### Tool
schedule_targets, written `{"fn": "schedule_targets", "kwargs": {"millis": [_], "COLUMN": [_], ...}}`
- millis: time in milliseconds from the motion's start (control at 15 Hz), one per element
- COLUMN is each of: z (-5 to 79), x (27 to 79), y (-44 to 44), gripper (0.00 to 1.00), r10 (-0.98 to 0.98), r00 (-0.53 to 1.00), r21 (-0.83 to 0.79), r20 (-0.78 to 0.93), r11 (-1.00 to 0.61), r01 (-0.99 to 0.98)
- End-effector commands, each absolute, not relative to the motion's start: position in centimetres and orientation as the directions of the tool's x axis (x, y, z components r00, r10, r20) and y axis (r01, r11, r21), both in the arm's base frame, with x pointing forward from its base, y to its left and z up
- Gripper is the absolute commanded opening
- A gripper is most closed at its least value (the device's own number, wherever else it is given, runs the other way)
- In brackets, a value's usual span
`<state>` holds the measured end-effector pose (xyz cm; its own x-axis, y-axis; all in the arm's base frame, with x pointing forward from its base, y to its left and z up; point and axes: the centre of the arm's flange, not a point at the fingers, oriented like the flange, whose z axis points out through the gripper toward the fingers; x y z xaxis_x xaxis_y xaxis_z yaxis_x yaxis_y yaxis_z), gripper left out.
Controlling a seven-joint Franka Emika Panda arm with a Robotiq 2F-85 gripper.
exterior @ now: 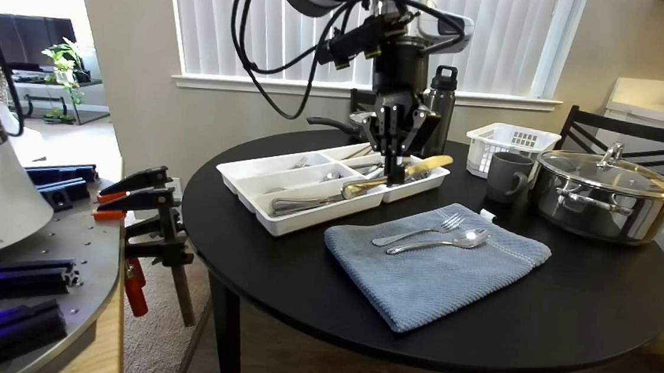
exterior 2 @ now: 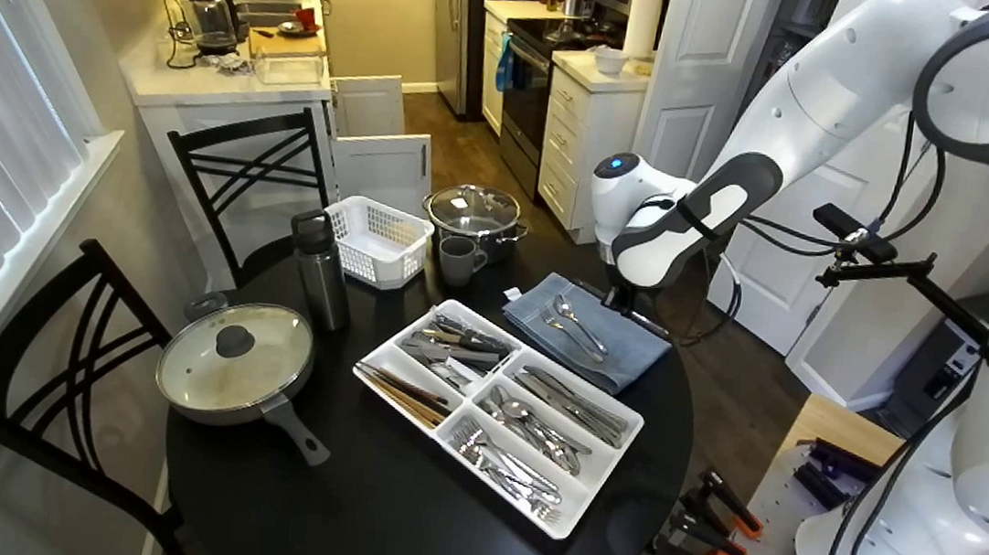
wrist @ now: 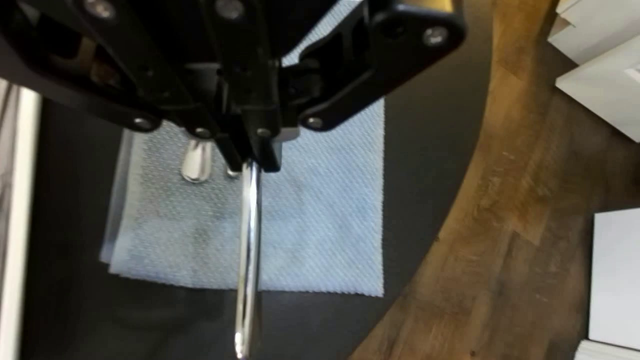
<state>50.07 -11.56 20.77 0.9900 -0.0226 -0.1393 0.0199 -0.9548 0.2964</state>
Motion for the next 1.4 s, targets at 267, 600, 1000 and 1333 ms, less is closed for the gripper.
{"fn": "schedule_targets", "kwargs": {"millis": [267,600,1000,1333], "z": [14.0,10.6,9.7,9.6], "x": [51.9,54.5,57.1,58.2], "y": [-16.3,-17.5,-18.6,-18.6], "gripper": [0.02,0.02,0.02,0.02], "r10": [-0.198,-0.251,-0.266,-0.299], "r00": [0.965,0.953,0.954,0.950], "r21": [0.409,0.444,0.483,0.481], "r20": [-0.172,-0.172,-0.137,-0.087], "r11": [-0.906,-0.883,-0.859,-0.848], "r01": [-0.113,-0.152,-0.170,-0.222]}}
